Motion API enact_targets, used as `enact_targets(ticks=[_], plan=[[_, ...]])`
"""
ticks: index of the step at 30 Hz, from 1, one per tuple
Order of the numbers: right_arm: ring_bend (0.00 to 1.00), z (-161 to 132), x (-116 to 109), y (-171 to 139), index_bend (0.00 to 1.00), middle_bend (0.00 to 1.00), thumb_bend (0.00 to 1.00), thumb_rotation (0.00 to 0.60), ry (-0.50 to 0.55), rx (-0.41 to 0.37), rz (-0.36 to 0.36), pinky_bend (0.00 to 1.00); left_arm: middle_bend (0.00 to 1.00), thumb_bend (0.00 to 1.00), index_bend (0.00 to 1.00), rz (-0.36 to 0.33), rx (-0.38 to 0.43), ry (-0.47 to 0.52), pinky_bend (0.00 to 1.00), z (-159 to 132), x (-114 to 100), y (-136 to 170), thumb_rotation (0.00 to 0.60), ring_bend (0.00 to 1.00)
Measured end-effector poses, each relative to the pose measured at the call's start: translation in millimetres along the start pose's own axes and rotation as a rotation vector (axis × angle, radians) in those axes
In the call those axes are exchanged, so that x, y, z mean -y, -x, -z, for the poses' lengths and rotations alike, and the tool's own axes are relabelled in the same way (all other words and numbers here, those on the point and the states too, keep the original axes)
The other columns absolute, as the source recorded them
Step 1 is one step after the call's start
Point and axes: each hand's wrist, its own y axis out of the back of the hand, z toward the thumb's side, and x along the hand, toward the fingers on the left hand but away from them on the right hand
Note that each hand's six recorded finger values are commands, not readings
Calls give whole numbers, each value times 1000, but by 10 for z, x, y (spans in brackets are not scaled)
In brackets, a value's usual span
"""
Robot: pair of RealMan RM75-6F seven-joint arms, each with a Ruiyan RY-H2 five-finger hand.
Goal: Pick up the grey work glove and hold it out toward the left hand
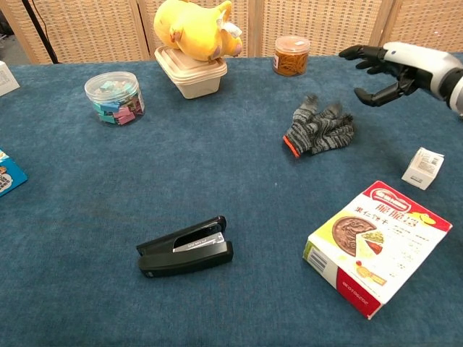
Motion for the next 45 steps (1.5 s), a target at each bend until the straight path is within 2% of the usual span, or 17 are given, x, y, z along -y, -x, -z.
enact_targets(ticks=[4, 8, 11, 13, 17, 23, 31, 39, 43, 45], plan=[[0, 54, -359, 12, 0, 0, 581, 600, -206, 10, 41, 0, 0, 86, 0, 3, 2, -2, 0, -10, 5, -2, 600, 0], [0, -3, -585, -34, 0, 0, 268, 600, -318, 3, 31, 0, 0, 86, 0, 2, 4, -3, 0, -19, 4, -7, 600, 0], [0, -133, -539, -87, 0, 0, 156, 600, -386, -28, -30, 0, 0, 86, 0, 8, 7, -7, 0, -26, 14, -8, 600, 0], [0, -249, -391, -114, 0, 0, 129, 600, -407, -57, -95, 0, 0, 86, 0, 12, 8, -7, 0, -27, 20, -9, 600, 0], [0, -423, -134, -123, 0, 0, 12, 600, -456, -106, -201, 0, 0, 86, 0, 14, 11, -8, 0, -32, 20, -12, 600, 0], [0, -660, 184, 8, 0, 0, 0, 600, -523, -177, -227, 0, 0, 87, 0, 19, 7, -2, 0, -12, 22, -18, 600, 0], [0, -707, 485, 241, 0, 0, 0, 600, -578, -176, -233, 0, 0, 86, 0, 7, 0, 0, 0, 25, -11, -30, 600, 0], [0, -502, 573, 375, 9, 0, 0, 600, -645, -111, -263, 0, 0, 87, 0, 21, 0, 1, 0, 40, 6, -36, 600, 0], [0, -458, 551, 377, 97, 0, 1, 600, -623, -92, -259, 0, 0, 87, 0, 27, 0, -6, 0, 34, 28, -46, 600, 0], [0, -442, 537, 380, 146, 8, 34, 600, -602, -83, -256, 5, 0, 87, 0, 30, 2, -11, 0, 23, 43, -49, 600, 0]])
